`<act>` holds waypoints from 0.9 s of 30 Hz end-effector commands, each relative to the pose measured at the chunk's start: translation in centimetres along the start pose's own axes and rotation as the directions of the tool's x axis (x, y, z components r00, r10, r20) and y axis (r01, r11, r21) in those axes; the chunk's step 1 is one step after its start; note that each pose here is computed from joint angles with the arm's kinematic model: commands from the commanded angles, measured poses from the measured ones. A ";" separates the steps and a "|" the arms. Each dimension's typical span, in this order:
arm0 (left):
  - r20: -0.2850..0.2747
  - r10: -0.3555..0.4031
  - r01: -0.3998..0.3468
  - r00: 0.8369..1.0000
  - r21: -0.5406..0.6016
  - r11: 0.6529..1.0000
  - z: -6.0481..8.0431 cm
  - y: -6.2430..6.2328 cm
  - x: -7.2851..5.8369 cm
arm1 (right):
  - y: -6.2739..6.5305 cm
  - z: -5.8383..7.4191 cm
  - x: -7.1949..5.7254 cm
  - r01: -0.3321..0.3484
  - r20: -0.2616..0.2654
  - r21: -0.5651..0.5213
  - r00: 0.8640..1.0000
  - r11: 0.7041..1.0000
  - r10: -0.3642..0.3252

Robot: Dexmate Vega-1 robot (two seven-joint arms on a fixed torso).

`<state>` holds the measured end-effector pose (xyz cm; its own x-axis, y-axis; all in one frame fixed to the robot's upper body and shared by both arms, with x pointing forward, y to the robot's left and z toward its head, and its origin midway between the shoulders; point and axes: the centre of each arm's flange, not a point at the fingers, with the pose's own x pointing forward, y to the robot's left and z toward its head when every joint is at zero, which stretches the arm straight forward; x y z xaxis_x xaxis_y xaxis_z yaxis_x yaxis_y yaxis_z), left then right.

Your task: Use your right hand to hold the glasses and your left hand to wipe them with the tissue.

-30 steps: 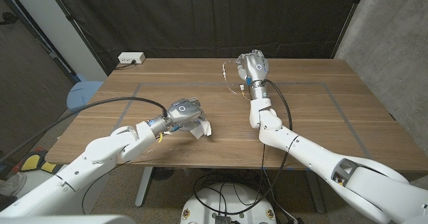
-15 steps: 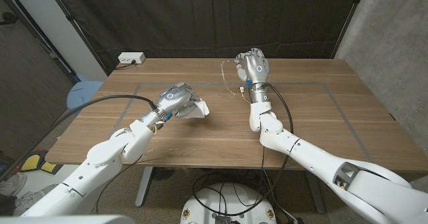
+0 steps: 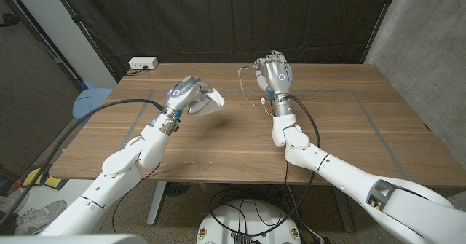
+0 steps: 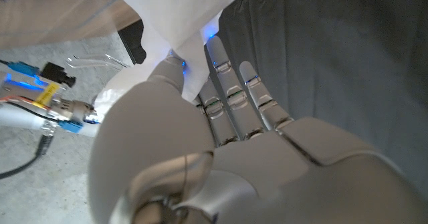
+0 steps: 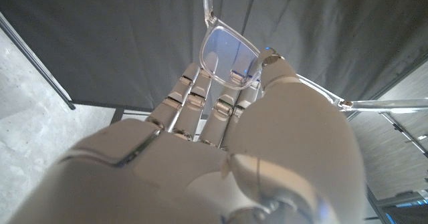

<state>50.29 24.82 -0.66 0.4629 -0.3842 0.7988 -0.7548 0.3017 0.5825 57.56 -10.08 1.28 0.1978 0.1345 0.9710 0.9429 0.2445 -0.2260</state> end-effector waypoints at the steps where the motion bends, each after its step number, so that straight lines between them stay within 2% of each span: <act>1: -0.049 0.056 -0.064 0.997 -0.199 0.978 0.0 1.1 1.8 | 0.5 1.0 -1.2 0.055 0.078 -0.048 0.996 0.997 -0.051; 6: -0.062 0.041 -0.059 0.997 -0.318 0.946 0.1 1.6 2.3 | 1.0 1.3 -1.6 0.056 0.117 -0.070 0.992 0.996 -0.048; 11: -0.064 0.020 -0.043 0.998 -0.385 0.922 0.0 1.9 2.6 | 1.2 1.5 -1.8 0.053 0.135 -0.075 0.990 0.996 -0.043; 17: -0.067 0.033 -0.057 0.997 -0.404 0.913 -0.1 2.3 2.8 | 1.3 1.9 -2.3 0.054 0.167 -0.078 0.985 0.995 -0.041; 27: -0.070 0.083 -0.105 0.994 -0.418 0.902 0.1 3.0 3.4 | 0.7 2.9 -3.0 0.071 0.217 -0.055 0.975 0.996 -0.057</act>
<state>49.92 24.49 2.81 0.4595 -0.3111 0.8319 -0.5516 0.6342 0.5418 57.61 -8.27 -1.10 0.1069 0.2765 0.9551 0.9691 0.1856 -0.1623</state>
